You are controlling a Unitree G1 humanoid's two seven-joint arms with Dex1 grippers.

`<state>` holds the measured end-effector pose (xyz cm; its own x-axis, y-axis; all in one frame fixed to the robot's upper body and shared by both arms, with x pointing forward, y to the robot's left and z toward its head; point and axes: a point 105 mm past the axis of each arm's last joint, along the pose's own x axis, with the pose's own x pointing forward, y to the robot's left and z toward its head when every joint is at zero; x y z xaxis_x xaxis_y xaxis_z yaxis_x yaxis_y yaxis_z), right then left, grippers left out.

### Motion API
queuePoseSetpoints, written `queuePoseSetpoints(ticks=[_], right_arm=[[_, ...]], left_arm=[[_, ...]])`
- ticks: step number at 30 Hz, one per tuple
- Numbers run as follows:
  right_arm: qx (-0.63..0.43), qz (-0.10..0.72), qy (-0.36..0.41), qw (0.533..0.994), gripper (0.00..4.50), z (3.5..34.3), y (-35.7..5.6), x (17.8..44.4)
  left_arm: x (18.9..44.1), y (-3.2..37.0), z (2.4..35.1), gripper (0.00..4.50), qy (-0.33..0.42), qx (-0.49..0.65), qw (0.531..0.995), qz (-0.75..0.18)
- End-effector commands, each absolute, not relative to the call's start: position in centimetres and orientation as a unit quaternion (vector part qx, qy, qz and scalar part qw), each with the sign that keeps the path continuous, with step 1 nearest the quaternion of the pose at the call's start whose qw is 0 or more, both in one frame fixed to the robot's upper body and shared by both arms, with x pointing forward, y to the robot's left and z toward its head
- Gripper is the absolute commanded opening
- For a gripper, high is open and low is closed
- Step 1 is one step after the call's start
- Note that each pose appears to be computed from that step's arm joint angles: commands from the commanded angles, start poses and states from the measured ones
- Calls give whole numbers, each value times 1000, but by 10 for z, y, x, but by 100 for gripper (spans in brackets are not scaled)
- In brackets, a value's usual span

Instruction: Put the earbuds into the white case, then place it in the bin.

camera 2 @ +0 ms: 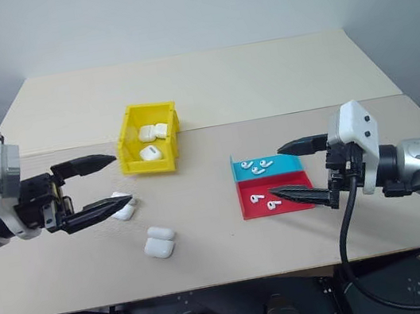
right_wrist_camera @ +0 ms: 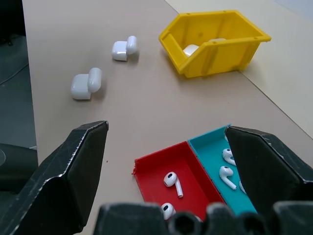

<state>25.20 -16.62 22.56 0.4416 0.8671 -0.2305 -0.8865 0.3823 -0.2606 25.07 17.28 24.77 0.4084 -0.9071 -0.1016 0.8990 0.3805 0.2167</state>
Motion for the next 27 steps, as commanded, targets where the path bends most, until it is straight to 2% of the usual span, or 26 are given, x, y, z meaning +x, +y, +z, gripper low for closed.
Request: queuePoseSetpoints(ticks=[1,9,13,19,24,27], right_arm=[[-190,525,19,829,444,234,-167,251],[-187,515,16,837,444,234,-168,254],[-187,511,20,839,444,232,-167,258],[-189,505,32,842,444,233,-170,259],[-202,503,48,839,444,231,-168,254],[-210,502,51,838,444,229,-164,251]], left_arm=[[251,172,253,450,-20,152,834,-529],[247,176,256,450,10,151,830,-536],[248,178,249,450,32,200,831,-518],[248,181,248,450,83,204,833,-507],[244,185,232,450,207,241,810,-493],[250,195,223,450,301,215,813,-449]])
